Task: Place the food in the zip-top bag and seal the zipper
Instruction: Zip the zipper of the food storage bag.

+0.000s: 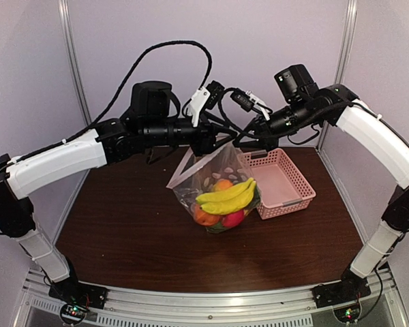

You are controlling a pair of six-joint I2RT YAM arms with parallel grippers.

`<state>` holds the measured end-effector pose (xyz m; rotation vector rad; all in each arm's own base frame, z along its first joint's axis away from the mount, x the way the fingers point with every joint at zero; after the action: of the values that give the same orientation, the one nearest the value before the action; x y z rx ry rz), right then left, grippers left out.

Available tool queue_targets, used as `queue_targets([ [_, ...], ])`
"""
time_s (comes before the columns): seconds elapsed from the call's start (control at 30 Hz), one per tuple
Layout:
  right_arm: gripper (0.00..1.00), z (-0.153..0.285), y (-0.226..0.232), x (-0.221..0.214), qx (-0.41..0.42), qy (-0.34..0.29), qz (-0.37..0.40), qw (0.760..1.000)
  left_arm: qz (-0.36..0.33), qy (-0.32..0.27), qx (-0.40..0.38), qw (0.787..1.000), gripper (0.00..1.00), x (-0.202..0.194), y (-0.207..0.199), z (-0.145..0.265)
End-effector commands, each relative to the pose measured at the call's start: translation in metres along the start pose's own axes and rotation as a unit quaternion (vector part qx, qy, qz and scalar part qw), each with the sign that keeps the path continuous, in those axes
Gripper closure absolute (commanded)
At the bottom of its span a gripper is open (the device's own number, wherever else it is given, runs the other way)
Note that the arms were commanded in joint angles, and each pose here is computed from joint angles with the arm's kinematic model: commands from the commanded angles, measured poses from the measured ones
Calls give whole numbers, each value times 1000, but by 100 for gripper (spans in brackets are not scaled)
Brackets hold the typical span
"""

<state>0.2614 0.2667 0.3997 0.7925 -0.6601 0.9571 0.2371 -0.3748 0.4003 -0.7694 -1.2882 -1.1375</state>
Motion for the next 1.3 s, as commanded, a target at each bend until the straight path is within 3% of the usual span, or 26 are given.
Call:
queue_targets([
  [0.0, 100, 13, 10, 8, -5, -29, 23, 999, -1, -2, -1, 1000, 61, 2, 1, -3],
  [1.27, 100, 16, -6, 6, -30, -39, 21, 999, 14, 15, -19, 1000, 92, -3, 4, 1],
])
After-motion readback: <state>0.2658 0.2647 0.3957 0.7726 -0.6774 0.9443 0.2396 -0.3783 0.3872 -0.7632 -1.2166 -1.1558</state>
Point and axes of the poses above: each gripper's point midway between its finger pads, its own z axis back along the fingers, its own y axis along the line the jaws close on, x = y × z, the point moved 8 cm from there along z, back along the fingers, and after that the axes turned 7 degrees about -z, right-handed, at the moved point
